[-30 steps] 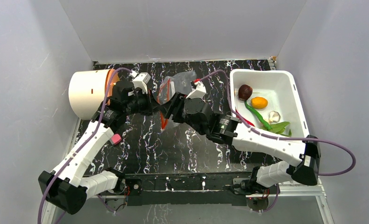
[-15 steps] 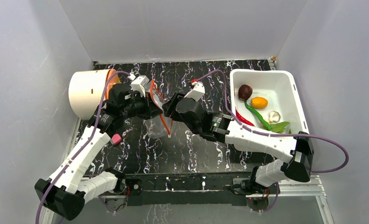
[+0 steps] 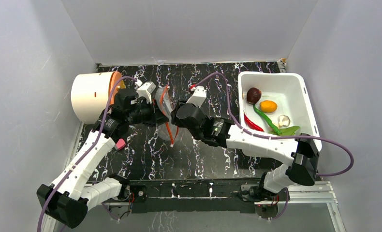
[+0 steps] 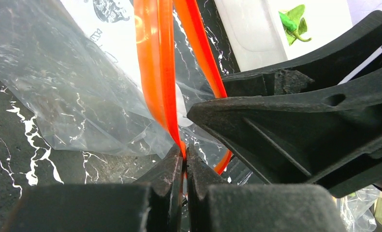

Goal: Place the food in the zip-top bag and seal the zipper
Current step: Open the zipper of the food storage bag.

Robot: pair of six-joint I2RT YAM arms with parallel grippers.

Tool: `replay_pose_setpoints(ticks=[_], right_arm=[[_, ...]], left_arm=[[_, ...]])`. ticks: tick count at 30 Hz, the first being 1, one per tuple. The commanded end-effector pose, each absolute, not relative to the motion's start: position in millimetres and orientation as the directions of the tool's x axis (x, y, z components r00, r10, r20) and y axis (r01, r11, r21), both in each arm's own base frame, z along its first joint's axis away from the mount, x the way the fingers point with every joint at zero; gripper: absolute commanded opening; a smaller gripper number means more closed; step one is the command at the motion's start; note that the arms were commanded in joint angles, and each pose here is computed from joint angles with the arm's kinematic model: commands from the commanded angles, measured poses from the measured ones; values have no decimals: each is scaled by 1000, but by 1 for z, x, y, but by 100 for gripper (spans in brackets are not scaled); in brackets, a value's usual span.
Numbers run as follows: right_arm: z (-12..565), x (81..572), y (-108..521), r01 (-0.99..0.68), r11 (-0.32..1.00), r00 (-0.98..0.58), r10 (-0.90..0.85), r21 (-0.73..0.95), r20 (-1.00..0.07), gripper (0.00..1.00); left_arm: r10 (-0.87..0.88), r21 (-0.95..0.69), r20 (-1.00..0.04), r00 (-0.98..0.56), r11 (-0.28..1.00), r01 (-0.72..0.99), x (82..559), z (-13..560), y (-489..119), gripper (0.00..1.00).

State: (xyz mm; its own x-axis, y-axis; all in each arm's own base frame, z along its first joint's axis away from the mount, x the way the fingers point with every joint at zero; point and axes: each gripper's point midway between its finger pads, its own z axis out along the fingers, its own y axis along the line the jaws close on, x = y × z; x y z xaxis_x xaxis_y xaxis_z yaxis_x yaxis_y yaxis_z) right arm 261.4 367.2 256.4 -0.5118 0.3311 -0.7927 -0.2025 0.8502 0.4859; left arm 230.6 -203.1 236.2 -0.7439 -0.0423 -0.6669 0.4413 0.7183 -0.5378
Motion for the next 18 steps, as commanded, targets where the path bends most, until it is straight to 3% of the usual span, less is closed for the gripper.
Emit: replay_pose_setpoints(ticks=[1,5,8,9,18], right_arm=[[260,267,365,-206,871,-475,310,446,-824,31],[257,269,359,-185,889,-467,297,420,-833,24],[263,269,351,-180,896,-447,294,407,-845,2],[266,270,348,-178,897,-439,296,405,-849,0],[302,269,297,-92,909,-322,358,406,-876,0]], left_arm=[[-33,-558,-667,-745,685,469,220,245,-207,0],[-31,-559,-673,-739,675,481,218,249,-208,0],[-35,-546,-677,-735,693,470,219,250,-204,0],[-35,-539,-678,-735,703,464,219,250,-202,0],[-97,-512,-702,-706,758,405,224,272,-188,0]])
